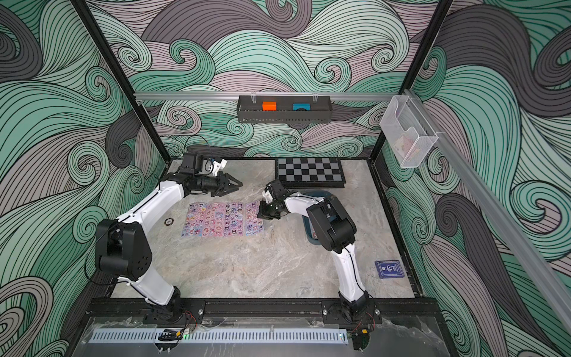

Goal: Take the stickers out of the storage box
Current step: Place the sticker at the center of the board.

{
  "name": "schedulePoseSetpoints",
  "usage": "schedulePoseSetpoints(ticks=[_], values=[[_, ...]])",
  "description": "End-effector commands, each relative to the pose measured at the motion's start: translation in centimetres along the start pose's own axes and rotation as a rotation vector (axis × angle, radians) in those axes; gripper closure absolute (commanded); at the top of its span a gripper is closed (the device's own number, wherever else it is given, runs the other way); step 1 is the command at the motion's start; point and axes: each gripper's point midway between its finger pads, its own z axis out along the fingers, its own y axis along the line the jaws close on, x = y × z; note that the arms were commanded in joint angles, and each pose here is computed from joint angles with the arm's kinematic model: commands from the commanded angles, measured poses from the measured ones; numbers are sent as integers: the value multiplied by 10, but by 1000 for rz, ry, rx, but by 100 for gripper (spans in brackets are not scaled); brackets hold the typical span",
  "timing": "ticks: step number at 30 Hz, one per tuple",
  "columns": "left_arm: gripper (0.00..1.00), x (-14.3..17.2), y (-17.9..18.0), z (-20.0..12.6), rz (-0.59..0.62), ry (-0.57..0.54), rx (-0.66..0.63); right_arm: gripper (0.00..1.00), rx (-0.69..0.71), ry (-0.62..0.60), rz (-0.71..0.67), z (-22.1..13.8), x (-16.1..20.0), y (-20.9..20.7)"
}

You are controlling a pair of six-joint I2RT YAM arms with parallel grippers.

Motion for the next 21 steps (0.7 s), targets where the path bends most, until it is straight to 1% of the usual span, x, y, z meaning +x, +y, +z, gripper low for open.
schedulePoseSetpoints(ticks=[1, 7, 10, 13, 18, 21], values=[[61, -2, -14, -9, 43, -7, 27, 87, 23, 0, -4, 6, -1, -3], [61, -2, -14, -9, 46, -6, 30, 74, 60, -7, -16, -7, 2, -11], [61, -3, -14, -9, 45, -7, 29, 65, 73, -26, -5, -22, 2, -19], [61, -3, -14, -8, 43, -6, 31, 60, 76, -50, -6, -40, 0, -22], [61, -3, -15, -9, 39, -11, 36, 54, 77, -124, -54, -84, -6, -8], [60, -3, -15, -8, 36, -11, 39, 50, 108, -157, -84, -116, -5, -5]])
